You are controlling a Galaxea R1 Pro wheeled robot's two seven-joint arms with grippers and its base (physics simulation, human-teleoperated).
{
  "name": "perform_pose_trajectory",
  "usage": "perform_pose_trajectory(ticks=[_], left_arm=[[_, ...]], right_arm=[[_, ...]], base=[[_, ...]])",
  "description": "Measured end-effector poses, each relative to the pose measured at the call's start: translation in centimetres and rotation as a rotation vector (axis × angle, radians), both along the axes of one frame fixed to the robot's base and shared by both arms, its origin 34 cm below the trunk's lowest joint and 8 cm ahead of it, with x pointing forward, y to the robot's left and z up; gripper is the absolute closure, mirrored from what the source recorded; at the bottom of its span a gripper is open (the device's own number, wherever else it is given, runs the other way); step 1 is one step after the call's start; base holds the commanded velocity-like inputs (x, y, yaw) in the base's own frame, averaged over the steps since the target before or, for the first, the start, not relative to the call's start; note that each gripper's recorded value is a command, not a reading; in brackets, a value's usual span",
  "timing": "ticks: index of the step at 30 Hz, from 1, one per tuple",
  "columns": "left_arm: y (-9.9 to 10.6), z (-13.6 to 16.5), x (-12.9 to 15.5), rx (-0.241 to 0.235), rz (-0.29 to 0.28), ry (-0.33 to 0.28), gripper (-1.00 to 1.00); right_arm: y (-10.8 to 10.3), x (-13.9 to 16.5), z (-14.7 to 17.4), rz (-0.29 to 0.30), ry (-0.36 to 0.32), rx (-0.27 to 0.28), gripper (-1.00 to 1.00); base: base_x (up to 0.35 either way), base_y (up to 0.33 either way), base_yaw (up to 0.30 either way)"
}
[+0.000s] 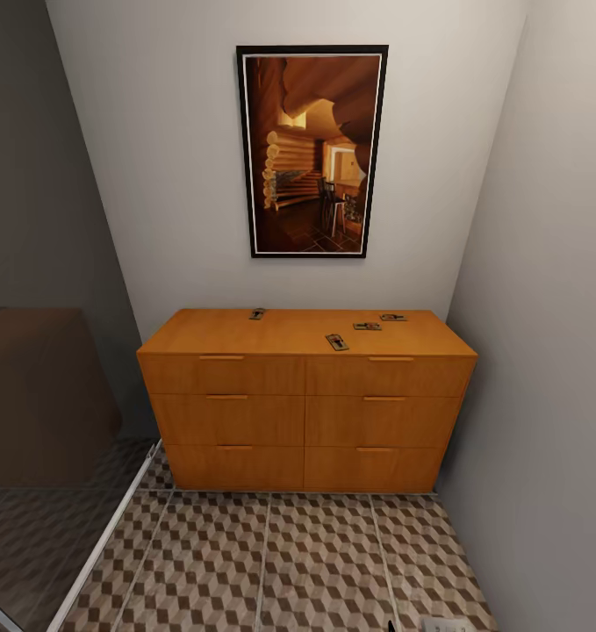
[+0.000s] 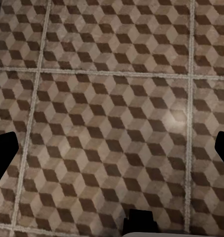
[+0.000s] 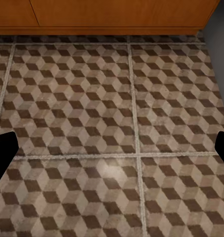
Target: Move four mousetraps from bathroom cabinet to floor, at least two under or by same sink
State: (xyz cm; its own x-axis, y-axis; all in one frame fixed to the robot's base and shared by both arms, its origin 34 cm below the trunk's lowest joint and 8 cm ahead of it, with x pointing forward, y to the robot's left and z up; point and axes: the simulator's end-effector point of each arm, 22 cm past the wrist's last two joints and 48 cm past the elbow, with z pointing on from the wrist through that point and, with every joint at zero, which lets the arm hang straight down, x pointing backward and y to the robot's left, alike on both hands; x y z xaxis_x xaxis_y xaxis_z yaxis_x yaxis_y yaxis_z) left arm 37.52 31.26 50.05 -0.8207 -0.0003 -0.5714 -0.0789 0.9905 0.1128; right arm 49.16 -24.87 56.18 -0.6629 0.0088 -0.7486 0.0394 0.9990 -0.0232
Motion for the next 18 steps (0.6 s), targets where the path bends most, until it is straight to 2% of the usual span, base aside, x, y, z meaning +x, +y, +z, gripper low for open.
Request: perform_pose_trajectory(ticks=[18], left_arm=[[-0.03,0.02,0.03,0.000,-0.001,-0.001,-1.00]], right_arm=[[0.01,0.00,0.00,0.000,0.000,0.000,-1.00]], base=[[0.000,0.000,0.000]])
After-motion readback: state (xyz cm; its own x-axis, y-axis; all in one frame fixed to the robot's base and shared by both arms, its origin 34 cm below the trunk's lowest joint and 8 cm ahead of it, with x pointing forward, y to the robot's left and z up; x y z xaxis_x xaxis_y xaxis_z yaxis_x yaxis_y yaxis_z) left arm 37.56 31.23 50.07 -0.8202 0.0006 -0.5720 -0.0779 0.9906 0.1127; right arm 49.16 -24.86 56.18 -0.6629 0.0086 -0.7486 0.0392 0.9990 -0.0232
